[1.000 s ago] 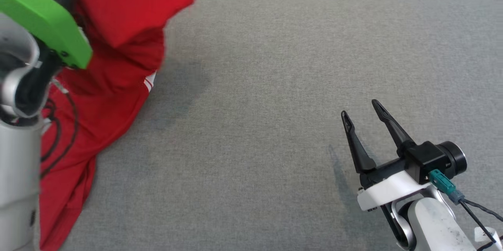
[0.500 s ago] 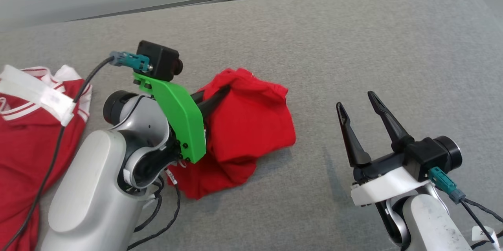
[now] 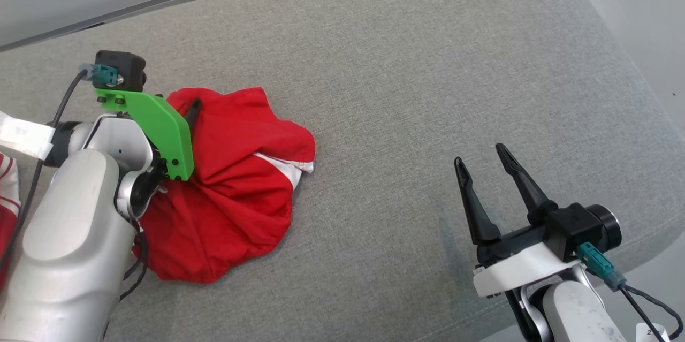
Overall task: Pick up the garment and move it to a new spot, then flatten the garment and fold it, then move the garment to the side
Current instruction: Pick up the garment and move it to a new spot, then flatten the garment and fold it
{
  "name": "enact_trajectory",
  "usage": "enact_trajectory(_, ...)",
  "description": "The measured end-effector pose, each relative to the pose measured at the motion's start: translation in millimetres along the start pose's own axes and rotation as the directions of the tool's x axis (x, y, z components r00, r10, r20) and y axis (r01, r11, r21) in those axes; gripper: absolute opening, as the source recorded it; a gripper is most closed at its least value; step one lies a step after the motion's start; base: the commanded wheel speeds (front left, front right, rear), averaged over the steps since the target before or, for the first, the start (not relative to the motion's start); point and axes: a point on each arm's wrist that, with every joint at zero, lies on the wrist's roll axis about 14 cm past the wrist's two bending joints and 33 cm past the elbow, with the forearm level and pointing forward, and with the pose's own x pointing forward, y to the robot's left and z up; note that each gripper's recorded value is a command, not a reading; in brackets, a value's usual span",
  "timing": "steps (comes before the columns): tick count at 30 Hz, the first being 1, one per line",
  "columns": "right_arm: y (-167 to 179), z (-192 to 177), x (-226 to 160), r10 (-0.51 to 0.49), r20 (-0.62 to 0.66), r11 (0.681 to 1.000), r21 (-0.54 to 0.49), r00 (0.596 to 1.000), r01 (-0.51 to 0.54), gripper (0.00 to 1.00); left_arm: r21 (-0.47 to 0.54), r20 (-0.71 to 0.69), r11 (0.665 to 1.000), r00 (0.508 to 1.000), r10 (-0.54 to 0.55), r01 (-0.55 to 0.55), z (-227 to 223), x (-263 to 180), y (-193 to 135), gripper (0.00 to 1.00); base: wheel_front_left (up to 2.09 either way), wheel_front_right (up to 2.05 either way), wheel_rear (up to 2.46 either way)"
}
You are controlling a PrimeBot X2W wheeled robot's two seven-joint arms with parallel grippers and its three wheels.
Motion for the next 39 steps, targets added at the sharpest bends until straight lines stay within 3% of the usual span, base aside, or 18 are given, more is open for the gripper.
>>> enact_trajectory(6,2,-10,-2,-0.002,-0.029,1.000,0.010,1.000,0.002,1.00,-0.004,0.050,0.998,0.997,0.055,-0.055,-8,9,14,1.00,0.00,0.00,0.00)
enact_trajectory(11,6,-8,-2,0.019,-0.020,1.000,0.006,1.000,-0.018,1.00,-0.037,0.224,0.999,0.974,0.046,-0.038,21,-15,6,1.00,0.00,0.00,0.00)
enact_trajectory(15,12,-5,-3,0.041,-0.009,0.999,0.005,0.999,-0.040,1.00,-0.090,0.280,0.995,0.958,0.066,-0.043,18,-46,7,1.00,0.00,0.00,0.00)
enact_trajectory(24,30,-2,1,0.105,0.006,0.994,0.011,0.994,-0.105,1.00,-0.265,0.109,0.946,0.969,0.221,-0.186,-63,-101,53,1.00,0.00,0.00,0.00)
enact_trajectory(29,31,-6,3,0.116,-0.007,0.993,0.006,0.993,-0.116,1.00,-0.376,-0.008,0.914,0.987,0.160,-0.151,-102,-104,45,1.00,0.00,0.00,0.00)
enact_trajectory(33,32,-9,5,0.121,-0.013,0.993,0.006,0.993,-0.121,1.00,-0.488,-0.027,0.868,0.995,0.097,-0.098,-109,-97,35,1.00,0.00,0.00,0.00)
enact_trajectory(36,34,-9,7,0.127,-0.014,0.992,0.004,0.992,-0.127,1.00,-0.493,-0.059,0.868,0.998,0.037,-0.061,-114,-91,25,1.00,0.00,0.00,0.00)
enact_trajectory(37,32,-9,7,0.122,-0.014,0.993,0.005,0.992,-0.122,1.00,-0.498,-0.064,0.866,0.998,0.012,-0.042,-115,-88,19,0.75,0.00,0.00,0.00)
enact_trajectory(39,24,-8,4,0.098,-0.016,0.995,0.000,0.995,-0.098,1.00,-0.499,-0.051,0.866,0.997,-0.050,0.018,-109,-82,4,0.00,0.00,0.00,0.00)
